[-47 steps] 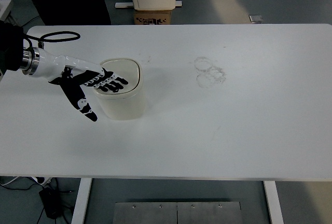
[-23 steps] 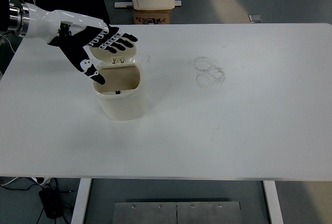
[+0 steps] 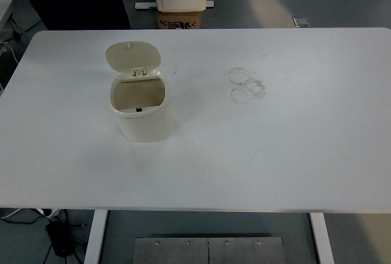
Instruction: Open trash can
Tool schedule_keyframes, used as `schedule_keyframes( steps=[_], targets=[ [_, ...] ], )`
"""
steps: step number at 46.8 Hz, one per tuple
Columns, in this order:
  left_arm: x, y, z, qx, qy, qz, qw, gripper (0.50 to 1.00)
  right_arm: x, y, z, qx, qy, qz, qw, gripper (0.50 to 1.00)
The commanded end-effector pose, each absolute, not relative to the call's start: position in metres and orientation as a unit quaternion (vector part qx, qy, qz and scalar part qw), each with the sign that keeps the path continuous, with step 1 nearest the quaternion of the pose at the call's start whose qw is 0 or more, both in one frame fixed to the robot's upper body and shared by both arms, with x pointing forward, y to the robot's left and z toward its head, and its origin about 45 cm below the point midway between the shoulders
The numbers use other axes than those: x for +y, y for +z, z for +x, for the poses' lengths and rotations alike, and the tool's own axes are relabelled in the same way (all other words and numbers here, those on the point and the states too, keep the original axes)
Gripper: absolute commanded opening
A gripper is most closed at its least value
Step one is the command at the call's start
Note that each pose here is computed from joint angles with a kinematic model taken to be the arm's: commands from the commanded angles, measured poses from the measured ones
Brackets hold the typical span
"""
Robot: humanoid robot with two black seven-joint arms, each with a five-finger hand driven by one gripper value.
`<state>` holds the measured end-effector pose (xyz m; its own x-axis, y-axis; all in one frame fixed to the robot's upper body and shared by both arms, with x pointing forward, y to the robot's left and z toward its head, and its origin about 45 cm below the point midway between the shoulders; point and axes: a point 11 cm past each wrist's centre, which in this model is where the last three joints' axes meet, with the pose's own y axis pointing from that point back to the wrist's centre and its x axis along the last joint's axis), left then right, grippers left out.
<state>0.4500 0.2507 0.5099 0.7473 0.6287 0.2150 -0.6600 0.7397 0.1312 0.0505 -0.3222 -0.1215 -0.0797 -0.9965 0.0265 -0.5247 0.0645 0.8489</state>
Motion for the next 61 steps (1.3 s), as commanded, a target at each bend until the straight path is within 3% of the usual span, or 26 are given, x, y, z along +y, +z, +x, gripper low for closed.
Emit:
schedule_keyframes(
  steps=[1, 17, 37, 50, 61],
  targets=[
    [0.262, 0.507, 0.464, -0.047, 0.378, 0.064, 0.922, 1.0, -0.322, -0.122, 0.051, -0.646, -0.349, 0.588, 0.338, 0.991],
    [0.299, 0.437, 0.493, 0.081, 0.465, -0.087, 0.877, 1.0, -0.322, -0.122, 0.051, -0.646, -0.349, 0.588, 0.338, 0.991],
    [0.326, 0.345, 0.512, 0.188, 0.535, -0.155, 0.809, 1.0, -0.322, -0.122, 0.051, -0.646, -0.349, 0.588, 0.338, 0.991],
    [0.36, 0.302, 0.502, 0.231, 0.576, -0.197, 0.759, 1.0, -0.322, -0.121, 0.051, -0.647, -0.35, 0.588, 0.336, 0.991],
    [0.346, 0.274, 0.505, 0.262, 0.582, -0.21, 0.74, 1.0, -0.319, -0.122, 0.05, -0.644, -0.353, 0.59, 0.334, 0.991]
  ],
)
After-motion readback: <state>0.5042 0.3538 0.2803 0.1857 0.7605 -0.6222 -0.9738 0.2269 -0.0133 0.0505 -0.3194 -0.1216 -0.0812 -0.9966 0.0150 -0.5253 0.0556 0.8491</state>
